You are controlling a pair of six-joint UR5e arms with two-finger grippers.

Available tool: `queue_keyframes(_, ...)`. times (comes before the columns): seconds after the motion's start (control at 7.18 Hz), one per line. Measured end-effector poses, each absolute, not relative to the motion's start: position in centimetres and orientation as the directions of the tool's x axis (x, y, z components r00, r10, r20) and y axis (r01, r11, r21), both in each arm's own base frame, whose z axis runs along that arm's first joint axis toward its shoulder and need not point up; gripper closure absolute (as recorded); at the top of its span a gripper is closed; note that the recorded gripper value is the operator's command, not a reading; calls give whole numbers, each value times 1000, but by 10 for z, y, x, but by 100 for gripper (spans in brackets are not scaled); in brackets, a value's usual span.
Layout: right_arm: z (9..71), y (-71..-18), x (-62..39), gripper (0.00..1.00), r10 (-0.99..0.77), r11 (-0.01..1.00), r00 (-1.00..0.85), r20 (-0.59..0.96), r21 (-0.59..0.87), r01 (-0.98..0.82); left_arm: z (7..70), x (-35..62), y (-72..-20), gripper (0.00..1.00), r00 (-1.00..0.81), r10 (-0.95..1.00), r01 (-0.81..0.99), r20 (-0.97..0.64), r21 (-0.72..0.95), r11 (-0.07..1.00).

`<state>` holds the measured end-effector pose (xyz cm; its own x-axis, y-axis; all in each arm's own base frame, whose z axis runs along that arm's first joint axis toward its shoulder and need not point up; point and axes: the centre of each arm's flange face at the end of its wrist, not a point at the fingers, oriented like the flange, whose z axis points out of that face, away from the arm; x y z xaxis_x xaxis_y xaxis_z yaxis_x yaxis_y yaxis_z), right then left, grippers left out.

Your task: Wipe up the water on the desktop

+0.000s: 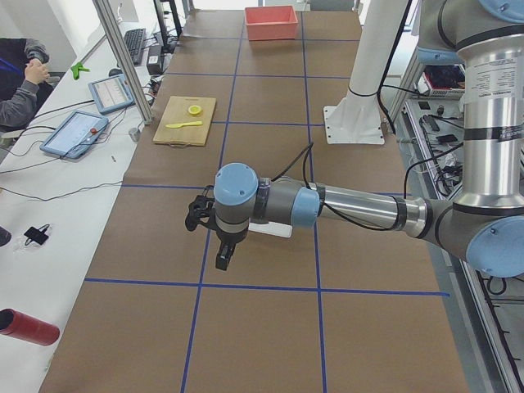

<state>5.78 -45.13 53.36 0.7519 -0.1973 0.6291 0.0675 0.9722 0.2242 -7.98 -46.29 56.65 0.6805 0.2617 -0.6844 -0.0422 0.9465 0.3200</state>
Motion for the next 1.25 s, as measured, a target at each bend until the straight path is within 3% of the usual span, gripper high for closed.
queue_keyframes(0.56, 518, -452, 56, 0, -248, 951, 729, 638, 302, 60, 549, -80, -480, 1, 684, 389, -32, -617, 507, 862)
queue_keyframes(1.25, 497, -461, 6, 0, -150, 966, 705, 693, 253, -43, 522, -18, -478, 1, 567, 281, 108, -774, 409, 906)
